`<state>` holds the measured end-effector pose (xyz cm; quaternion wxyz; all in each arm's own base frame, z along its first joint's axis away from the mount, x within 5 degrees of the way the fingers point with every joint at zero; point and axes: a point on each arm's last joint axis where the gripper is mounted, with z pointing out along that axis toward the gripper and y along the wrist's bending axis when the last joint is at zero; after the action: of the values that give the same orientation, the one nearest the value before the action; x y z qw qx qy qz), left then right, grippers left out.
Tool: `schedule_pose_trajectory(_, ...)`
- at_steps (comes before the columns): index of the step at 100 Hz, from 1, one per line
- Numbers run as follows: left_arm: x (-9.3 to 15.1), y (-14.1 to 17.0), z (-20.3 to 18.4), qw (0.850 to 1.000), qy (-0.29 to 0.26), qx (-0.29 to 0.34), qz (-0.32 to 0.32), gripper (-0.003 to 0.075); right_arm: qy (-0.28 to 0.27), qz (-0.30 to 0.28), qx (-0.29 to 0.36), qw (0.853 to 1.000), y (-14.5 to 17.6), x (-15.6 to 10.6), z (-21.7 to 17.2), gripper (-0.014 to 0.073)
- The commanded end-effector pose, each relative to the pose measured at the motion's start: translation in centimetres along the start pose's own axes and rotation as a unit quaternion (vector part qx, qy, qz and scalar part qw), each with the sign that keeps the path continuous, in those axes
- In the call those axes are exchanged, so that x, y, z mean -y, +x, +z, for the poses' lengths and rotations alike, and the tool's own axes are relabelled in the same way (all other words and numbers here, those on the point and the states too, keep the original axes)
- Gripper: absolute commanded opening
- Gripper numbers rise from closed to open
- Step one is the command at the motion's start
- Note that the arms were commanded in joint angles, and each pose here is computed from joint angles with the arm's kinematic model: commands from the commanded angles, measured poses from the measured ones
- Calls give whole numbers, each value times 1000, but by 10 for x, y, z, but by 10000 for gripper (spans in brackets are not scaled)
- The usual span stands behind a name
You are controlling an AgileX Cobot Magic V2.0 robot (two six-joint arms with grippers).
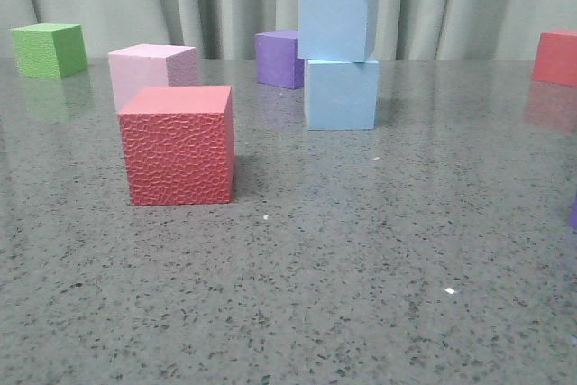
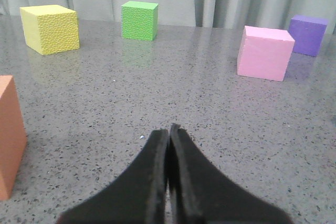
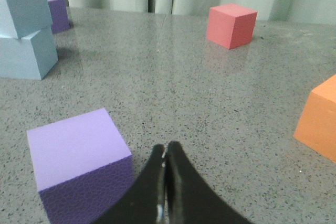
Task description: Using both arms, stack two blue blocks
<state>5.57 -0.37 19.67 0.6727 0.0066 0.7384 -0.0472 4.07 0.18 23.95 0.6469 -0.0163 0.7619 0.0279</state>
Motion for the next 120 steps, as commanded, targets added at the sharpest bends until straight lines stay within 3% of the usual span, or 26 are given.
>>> schedule_pose_trajectory(1,0,4,0,999,5,40,2,-19,0,3,76,997,-11,-1,-4,-122)
schedule_pose_trajectory(59,0,4,0,999,5,40,2,-19,2,0,133,991,25,0,17,-122)
schedule_pose_trajectory(120,0,4,0,999,5,40,2,-19,-2,-3,137,991,26,0,17,-122)
